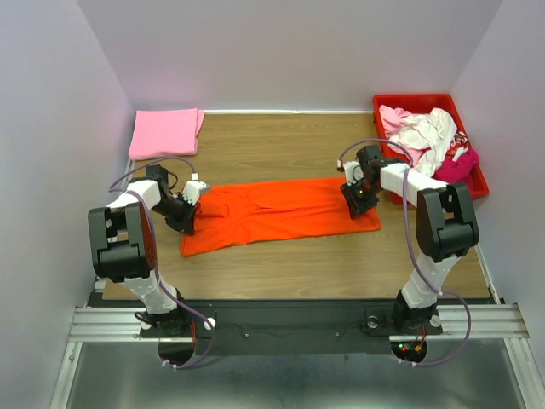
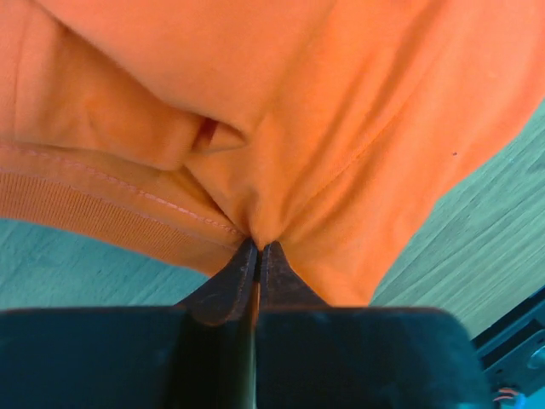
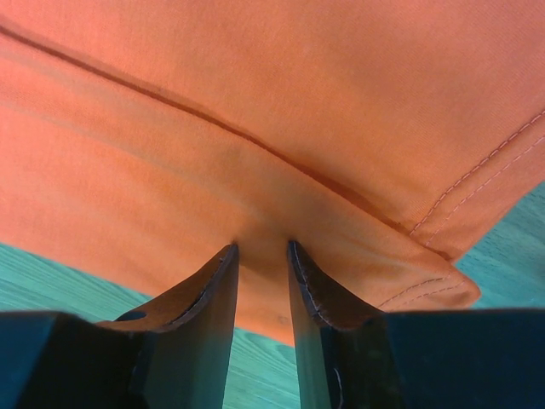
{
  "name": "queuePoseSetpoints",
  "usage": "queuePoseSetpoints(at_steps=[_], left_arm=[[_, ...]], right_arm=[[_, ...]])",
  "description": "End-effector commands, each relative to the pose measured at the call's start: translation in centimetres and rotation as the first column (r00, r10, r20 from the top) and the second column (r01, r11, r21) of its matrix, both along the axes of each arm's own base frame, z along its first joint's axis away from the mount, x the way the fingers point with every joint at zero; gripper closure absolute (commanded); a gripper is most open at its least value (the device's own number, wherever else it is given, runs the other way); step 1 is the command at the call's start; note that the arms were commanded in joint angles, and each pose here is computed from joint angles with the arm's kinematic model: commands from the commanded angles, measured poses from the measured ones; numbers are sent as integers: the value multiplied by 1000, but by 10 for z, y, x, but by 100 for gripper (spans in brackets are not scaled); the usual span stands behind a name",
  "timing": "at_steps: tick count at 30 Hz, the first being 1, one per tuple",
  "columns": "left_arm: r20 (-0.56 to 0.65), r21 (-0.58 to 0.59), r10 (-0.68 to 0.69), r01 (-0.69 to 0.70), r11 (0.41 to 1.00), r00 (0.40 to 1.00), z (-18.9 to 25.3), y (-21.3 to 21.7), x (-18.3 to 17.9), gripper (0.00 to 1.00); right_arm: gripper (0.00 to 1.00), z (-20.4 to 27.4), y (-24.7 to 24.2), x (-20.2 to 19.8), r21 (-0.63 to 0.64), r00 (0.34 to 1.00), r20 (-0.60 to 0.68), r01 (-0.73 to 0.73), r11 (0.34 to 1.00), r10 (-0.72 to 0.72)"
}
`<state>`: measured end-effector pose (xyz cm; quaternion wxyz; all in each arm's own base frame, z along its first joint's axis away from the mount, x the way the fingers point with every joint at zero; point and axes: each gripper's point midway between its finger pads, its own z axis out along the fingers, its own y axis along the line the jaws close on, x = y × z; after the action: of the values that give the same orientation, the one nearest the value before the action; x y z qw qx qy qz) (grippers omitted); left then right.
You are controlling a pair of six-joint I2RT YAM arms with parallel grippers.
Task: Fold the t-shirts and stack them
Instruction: Fold the tshirt
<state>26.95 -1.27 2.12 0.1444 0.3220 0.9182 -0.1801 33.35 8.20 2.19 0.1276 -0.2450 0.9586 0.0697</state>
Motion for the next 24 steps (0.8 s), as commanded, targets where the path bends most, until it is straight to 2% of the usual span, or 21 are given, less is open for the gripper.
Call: queuePoseSetpoints(at_steps=[1, 5, 6, 7, 9, 10, 11, 12, 15, 17, 18, 22, 24], left_arm=[[18, 117, 69, -71, 991, 997, -4, 31, 17, 100], [33, 157, 85, -89, 984, 996, -2, 44, 29, 100], [33, 155, 82, -86, 984, 996, -1, 45, 30, 100], [32, 153, 71, -75, 985, 997, 2, 44, 30, 98], [61, 136, 64, -72, 988, 996, 14, 43, 40, 88], [74, 127, 57, -66, 990, 996, 20, 41, 43, 82], [106, 106, 65, -76, 991, 992, 32, 38, 51, 74], [145, 94, 71, -85, 992, 987, 45, 36, 57, 71], [245, 43, 129, -144, 989, 961, 79, 27, 78, 62], [264, -16, 153, -154, 988, 952, 94, 13, 85, 61], [268, -44, 181, -175, 984, 946, 99, 9, 87, 55], [248, -89, 263, -248, 965, 932, 99, -8, 95, 59], [241, -94, 290, -275, 957, 926, 91, -15, 95, 67]], right_arm=[[64, -21, -24, -26, -112, 996, -81, -38, 993, 29], [65, -20, -22, -45, -82, 987, -144, -82, 993, 70], [65, -17, -19, -49, -60, 984, -159, -94, 994, 84], [63, -11, -6, -55, 20, 976, -177, -124, 992, 125], [60, 13, 9, -60, 111, 967, -186, -157, 981, 176], [58, 25, 24, -63, 202, 962, -180, -169, 965, 206], [56, 37, 28, -62, 228, 962, -172, -172, 958, 214], [55, 57, 38, -50, 267, 970, -117, -177, 947, 215], [55, 81, 43, -28, 279, 979, -41, -181, 943, 201], [55, 89, 43, -6, 260, 984, -5, -172, 950, 179], [56, 90, 42, 2, 250, 985, 6, -171, 953, 175], [65, 73, 40, 31, 207, 990, 3, -136, 969, 139], [69, 61, 38, 45, 180, 993, 9, -120, 976, 120]])
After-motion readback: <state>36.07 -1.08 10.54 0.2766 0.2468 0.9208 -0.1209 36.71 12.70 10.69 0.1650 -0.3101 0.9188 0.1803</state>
